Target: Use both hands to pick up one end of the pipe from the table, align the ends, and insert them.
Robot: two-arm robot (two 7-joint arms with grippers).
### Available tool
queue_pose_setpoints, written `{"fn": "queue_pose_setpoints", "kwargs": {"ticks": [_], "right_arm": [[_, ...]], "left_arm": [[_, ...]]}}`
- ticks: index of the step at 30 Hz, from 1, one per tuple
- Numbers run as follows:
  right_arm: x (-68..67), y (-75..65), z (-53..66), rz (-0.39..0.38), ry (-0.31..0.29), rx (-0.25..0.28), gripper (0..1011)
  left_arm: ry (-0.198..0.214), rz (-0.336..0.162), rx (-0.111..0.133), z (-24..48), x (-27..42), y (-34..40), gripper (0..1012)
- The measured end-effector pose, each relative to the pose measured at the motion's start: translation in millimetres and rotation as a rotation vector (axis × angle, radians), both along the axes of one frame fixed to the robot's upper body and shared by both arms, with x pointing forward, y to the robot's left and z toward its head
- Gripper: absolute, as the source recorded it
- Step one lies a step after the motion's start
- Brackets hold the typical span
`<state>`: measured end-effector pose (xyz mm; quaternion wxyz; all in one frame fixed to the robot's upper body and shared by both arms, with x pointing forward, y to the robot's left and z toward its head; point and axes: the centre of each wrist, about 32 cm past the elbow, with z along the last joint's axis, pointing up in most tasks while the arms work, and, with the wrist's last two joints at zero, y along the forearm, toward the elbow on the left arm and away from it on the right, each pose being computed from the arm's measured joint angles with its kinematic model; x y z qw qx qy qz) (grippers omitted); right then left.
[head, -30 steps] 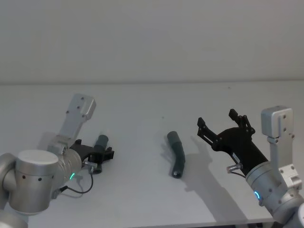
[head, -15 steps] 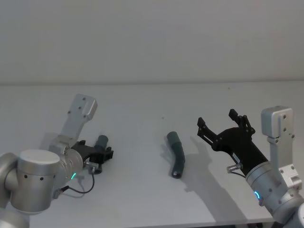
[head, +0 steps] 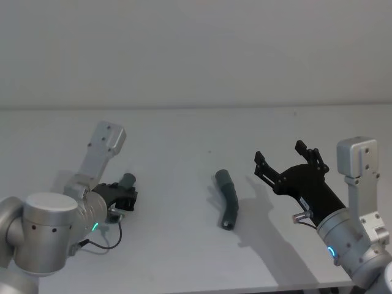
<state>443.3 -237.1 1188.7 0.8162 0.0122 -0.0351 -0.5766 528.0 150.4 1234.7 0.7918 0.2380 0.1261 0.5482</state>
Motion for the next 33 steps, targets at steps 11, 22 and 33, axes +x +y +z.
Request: {"fn": "queue_pose_setpoints", "kwargs": {"ticks": [11, 22, 33], "right_arm": [[0.0, 0.0, 0.0, 0.000, 0.000, 0.000, 1002], [-0.6, 0.8, 3.2, 0.005, 0.003, -0.001, 1002], [-1.5, 5.5, 31.4, 0.060, 0.079, -0.016, 1001]], "left_arm": [[-0.001, 0.000, 0.001, 0.0, 0.3, 0.2, 322], [0.000, 0.000, 0.000, -0.2, 0.3, 0.1, 322], [0.000, 0.000, 0.000, -0.2, 0.3, 0.1, 322]]}}
